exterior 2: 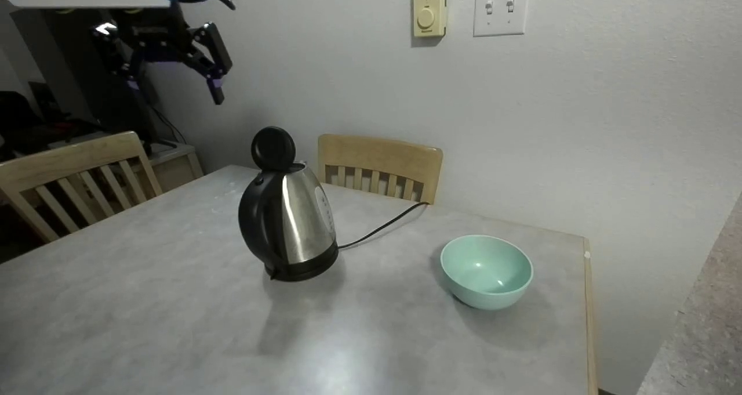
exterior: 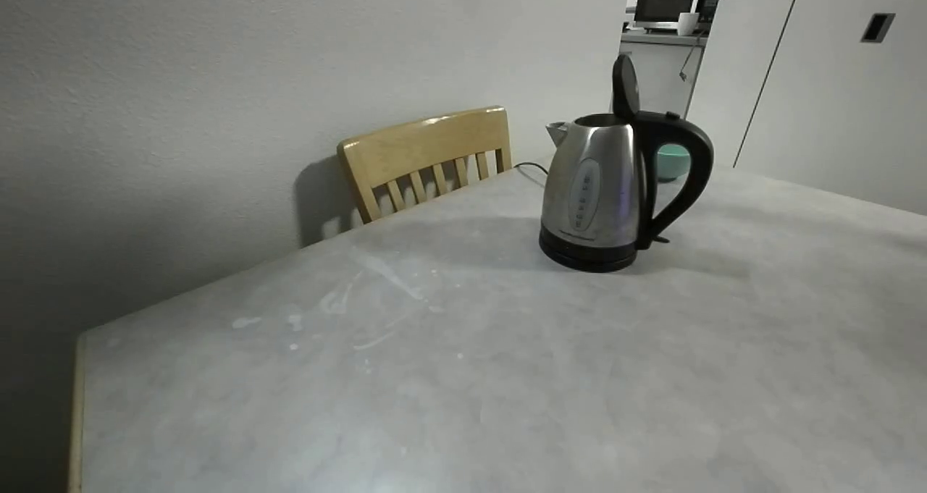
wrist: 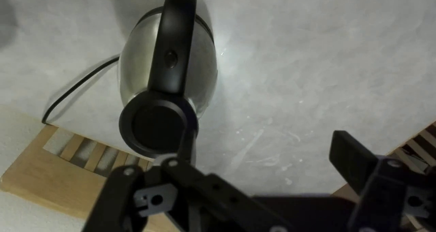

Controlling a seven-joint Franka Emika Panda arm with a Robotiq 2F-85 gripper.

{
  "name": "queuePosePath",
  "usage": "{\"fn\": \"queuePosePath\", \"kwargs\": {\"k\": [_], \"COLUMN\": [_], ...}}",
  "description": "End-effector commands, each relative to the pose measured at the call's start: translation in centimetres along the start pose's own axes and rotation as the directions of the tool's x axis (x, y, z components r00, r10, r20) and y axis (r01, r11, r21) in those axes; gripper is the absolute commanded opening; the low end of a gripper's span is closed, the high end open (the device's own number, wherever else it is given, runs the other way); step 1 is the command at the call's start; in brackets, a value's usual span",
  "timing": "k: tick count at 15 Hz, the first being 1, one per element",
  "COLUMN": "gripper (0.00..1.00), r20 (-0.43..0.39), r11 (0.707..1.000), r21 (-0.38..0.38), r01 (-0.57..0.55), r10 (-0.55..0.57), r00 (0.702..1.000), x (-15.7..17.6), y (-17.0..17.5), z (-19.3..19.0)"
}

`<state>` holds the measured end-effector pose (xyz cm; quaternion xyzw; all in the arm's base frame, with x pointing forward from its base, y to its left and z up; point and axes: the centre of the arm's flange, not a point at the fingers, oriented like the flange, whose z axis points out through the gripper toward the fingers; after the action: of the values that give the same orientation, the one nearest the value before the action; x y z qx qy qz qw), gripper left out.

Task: Close the electric kettle

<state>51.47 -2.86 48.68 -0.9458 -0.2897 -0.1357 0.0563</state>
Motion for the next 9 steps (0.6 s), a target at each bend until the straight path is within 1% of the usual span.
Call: {"fn": "queuePosePath", "kwargs": {"k": [1,2,3,4,6,9], "gripper": [0.75,0.74,0.68,0.60,0.45,0.25], "r20": [-0.038,-0.064,-0.092,-0.109,-0.143,-0.180], "r11": [0.998,0.997,0.997,0.997,0.997,0.997], "r21": [-0.056,-0.055,-0.054,-0.051,-0.045,-0.060], "r01": [0.040,0.049,0.056,0.060,0.064,0.047], "r10": [-0.042,-0.053,-0.061,-0.066,-0.070,-0.057], "r00": [0.998,0.997,0.994,0.992,0.987,0.982], "x": [1.8,2.1,2.4,2.6,3.0,3.5], "y": [2.5,2.8,3.0,3.2,3.5,3.8], "z": [1.8,2.1,2.4,2.8,3.5,4.0]}}
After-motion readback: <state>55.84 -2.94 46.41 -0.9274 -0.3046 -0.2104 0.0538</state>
